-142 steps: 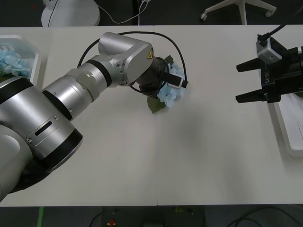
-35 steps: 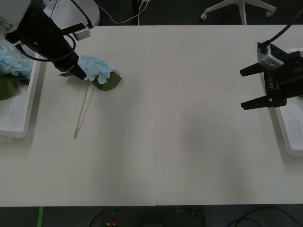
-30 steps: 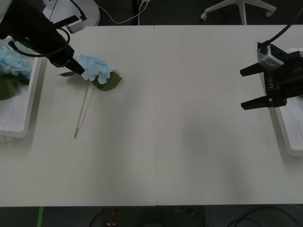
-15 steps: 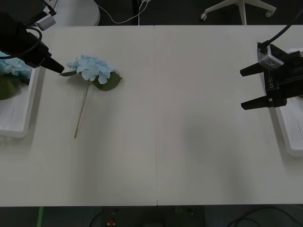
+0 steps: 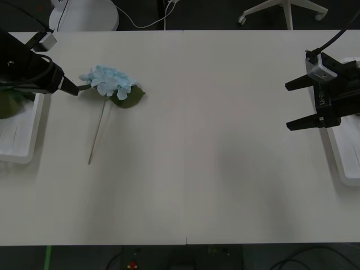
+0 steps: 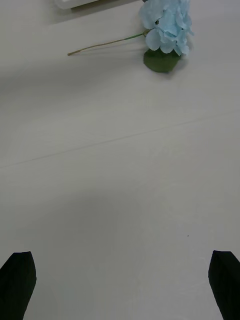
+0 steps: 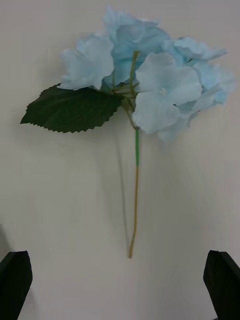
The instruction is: Put the red flowers into the right box and the blue flowers into the left box
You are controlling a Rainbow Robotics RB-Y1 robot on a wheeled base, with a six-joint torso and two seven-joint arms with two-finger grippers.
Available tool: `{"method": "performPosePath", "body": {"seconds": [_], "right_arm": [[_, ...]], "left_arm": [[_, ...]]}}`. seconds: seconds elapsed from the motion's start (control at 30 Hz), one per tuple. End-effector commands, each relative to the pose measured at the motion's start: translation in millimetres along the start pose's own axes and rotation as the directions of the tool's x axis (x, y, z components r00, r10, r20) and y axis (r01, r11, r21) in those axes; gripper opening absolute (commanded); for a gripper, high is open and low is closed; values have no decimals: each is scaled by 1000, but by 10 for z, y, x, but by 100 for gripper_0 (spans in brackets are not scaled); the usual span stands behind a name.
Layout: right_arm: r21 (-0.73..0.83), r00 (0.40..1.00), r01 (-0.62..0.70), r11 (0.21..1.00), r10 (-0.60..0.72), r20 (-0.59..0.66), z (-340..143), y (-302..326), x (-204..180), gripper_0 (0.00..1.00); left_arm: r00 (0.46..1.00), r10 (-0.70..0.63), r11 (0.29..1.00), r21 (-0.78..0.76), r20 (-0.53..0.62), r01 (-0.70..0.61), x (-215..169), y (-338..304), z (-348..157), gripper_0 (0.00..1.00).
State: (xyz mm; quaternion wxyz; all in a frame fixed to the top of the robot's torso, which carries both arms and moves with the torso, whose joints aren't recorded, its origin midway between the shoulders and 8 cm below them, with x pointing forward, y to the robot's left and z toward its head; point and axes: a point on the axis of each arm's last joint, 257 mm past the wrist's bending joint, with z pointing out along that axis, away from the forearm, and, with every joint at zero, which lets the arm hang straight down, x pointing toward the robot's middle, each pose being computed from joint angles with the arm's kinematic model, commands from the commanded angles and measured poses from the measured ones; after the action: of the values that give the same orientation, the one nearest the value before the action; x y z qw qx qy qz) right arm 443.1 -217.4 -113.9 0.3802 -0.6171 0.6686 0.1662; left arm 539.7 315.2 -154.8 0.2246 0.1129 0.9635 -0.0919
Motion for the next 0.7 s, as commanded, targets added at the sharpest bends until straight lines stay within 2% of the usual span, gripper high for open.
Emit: {"method": "performPosePath", "body": {"seconds": [0.03, 0.2, 0.47, 0.7], "right_arm": [[42, 999, 34, 999, -33, -12, -163, -147, -110, 100], [42, 999, 34, 999, -33, -12, -163, -147, -110, 100], [42, 999, 34, 999, -33, -12, -163, -147, -110, 100], [42, 999, 34, 999, -33, -12, -163, -147, -110, 100]], "left_arm": [[998, 31, 999, -14, 54, -31, -151, 77, 27, 100], [998, 53, 998, -39, 32, -52, -127, -40, 288, 100], [982, 170, 971, -154, -80, -181, 96, -112, 712, 100], [980, 153, 976, -133, -130, -170, 278, -60, 906, 100]]}}
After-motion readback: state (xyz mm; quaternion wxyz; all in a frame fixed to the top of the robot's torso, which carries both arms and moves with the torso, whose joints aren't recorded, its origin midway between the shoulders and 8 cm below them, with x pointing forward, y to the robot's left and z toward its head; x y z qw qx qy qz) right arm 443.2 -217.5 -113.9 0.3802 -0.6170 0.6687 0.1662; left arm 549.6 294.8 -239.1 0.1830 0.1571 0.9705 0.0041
